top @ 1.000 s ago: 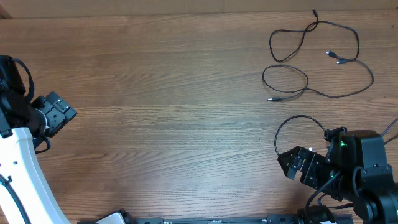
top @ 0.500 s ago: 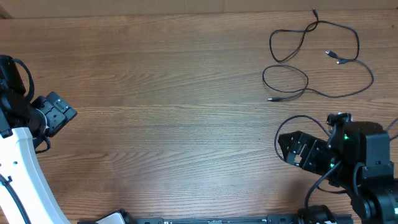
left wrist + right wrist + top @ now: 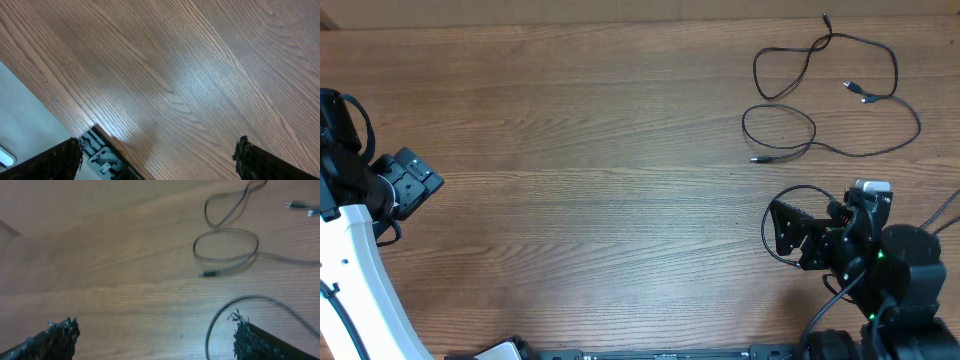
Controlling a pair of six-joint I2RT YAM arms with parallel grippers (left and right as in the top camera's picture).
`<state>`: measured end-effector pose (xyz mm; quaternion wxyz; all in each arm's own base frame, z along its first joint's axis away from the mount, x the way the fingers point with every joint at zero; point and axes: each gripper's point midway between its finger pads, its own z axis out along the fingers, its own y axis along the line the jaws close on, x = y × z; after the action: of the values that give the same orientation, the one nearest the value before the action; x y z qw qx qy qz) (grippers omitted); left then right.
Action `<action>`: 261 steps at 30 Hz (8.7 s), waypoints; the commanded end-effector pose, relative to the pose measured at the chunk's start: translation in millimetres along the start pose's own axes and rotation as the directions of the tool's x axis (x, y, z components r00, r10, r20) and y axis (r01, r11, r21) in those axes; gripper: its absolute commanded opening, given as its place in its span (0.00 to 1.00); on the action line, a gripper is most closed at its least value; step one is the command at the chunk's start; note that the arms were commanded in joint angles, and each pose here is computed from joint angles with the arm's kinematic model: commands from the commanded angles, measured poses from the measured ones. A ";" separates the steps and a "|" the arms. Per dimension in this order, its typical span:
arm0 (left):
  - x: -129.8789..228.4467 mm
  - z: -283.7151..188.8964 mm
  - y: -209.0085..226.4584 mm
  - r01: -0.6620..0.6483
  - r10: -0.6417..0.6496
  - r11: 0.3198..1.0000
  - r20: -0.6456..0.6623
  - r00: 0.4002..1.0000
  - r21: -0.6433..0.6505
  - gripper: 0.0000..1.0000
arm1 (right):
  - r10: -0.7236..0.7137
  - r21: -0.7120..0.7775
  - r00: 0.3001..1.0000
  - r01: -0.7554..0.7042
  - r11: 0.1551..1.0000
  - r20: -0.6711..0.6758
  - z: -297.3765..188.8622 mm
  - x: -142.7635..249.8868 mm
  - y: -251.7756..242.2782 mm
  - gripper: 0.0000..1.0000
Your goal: Untangle cables
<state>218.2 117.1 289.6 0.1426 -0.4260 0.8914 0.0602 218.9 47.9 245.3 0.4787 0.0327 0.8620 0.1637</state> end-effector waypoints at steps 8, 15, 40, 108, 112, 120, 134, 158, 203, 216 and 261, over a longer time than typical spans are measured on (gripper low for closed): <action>0.4 1.1 0.9 0.018 -0.018 1.000 -0.006 1.000 -0.003 0.99 | -0.170 0.007 0.956 0.174 0.985 0.239 9.4 8.8 -11.6 1.00; 0.4 1.1 0.9 0.018 -0.018 1.000 -0.006 1.000 -0.003 1.00 | -0.188 0.012 0.903 0.199 0.980 0.387 19.2 13.0 -18.8 1.00; 0.4 1.1 0.9 0.018 -0.018 1.000 -0.006 1.000 -0.003 1.00 | -0.200 0.067 0.830 0.194 0.979 0.521 46.2 32.5 -46.7 1.00; -0.9 -4.1 7.7 0.022 -0.022 0.999 0.029 0.999 -0.023 1.00 | -0.314 0.175 0.821 0.262 0.949 0.476 49.0 37.3 -59.9 1.00; 6.4 -9.2 10.2 0.047 -0.048 0.999 0.072 0.996 0.012 1.00 | -0.314 0.175 0.821 0.262 0.949 0.476 49.0 37.3 -59.9 1.00; 32.8 22.4 -5.6 -0.060 0.030 0.984 0.180 0.983 0.167 1.00 | -0.314 0.175 0.821 0.262 0.949 0.476 49.0 37.3 -59.9 1.00; 103.1 67.1 -77.0 -0.566 0.418 0.740 0.411 0.810 0.363 1.00 | -0.314 0.175 0.821 0.262 0.949 0.476 49.0 37.3 -59.9 1.00; 148.1 59.1 -81.2 -0.771 0.346 0.502 0.725 0.595 0.392 1.00 | -0.314 0.175 0.821 0.262 0.949 0.476 49.0 37.3 -59.9 1.00; 152.7 84.7 -121.4 -0.852 0.020 0.372 0.915 0.403 0.368 1.00 | -0.314 0.175 0.821 0.262 0.949 0.476 49.0 37.3 -59.9 1.00; 111.7 76.1 -101.9 -0.754 -0.064 0.575 0.936 0.345 0.318 1.00 | -0.314 0.175 0.821 0.262 0.949 0.476 49.0 37.3 -59.9 1.00; 94.5 107.3 -78.6 -0.645 0.039 0.732 0.931 0.362 0.221 1.00 | -0.314 0.175 0.821 0.262 0.949 0.476 49.0 37.3 -59.9 1.00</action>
<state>245.1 21.5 158.8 0.6810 -0.0537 0.7292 0.0417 245.6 13.7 173.9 0.6999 -0.0353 0.7125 0.0355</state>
